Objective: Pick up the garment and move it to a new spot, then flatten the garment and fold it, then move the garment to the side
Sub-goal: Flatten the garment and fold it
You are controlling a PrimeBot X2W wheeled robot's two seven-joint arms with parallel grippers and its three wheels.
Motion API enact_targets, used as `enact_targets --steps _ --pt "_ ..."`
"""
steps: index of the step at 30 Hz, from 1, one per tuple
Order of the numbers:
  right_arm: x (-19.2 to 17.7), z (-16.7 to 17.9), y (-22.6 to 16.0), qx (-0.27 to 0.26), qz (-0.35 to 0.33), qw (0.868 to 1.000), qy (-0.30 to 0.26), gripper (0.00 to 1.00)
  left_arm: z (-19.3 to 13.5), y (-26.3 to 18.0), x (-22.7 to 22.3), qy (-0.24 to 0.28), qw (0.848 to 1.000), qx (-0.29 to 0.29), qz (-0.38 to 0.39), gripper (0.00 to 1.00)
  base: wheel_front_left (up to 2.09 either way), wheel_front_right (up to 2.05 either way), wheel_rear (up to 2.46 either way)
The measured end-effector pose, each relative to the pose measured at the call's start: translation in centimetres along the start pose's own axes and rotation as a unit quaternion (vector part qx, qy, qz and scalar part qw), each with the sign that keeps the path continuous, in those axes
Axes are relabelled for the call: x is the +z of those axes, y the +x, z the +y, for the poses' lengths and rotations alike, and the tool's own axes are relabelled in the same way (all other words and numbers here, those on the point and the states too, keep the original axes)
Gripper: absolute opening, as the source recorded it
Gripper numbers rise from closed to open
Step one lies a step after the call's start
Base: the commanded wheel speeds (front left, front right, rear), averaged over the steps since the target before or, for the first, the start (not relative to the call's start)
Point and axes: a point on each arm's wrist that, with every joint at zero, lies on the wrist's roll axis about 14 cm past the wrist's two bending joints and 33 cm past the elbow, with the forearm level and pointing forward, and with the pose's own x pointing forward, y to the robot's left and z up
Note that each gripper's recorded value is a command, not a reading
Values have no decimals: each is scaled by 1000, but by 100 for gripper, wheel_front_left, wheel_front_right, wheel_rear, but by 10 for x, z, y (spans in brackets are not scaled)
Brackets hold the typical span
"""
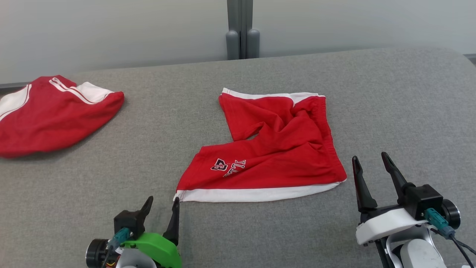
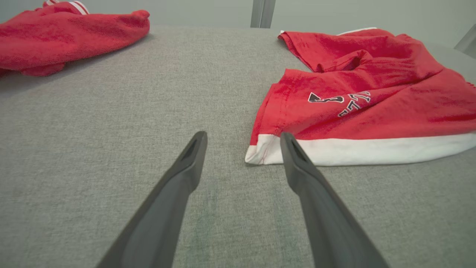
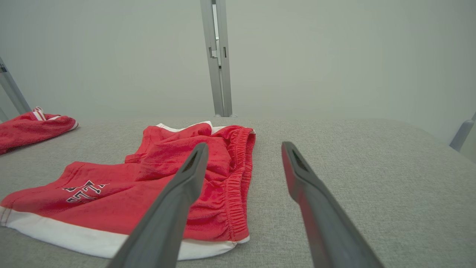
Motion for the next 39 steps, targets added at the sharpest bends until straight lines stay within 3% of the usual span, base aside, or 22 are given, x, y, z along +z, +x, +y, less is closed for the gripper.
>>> enact_targets --steps 12,13,15,16,19,29,33,39 --pt "-14 -26 -6 -38 22 999 -3 100 -12 27 -36 17 996 -39 75 100 0 0 0" --pt "-14 -27 -7 -41 23 999 -4 100 -14 29 -38 17 996 -42 77 91 0 0 0" --pt "-15 -30 -8 -46 25 999 -4 100 -16 31 -39 16 996 -46 79 47 0 0 0" --pt "-16 -32 -9 -48 26 998 -4 100 -17 32 -40 16 996 -48 79 39 0 0 0" --pt "-22 -34 -11 -50 36 998 -10 100 -18 33 -41 15 995 -50 80 1 0 0 0" --pt "-71 -25 2 -4 125 988 -86 100 -19 40 -37 9 996 -52 71 0 0 0 0" --pt "-101 -18 5 36 179 976 -118 100 -14 40 -36 6 997 -44 67 0 0 0 0" --pt "-113 7 18 88 195 968 -132 100 -4 38 -36 3 997 -30 67 0 0 0 0"
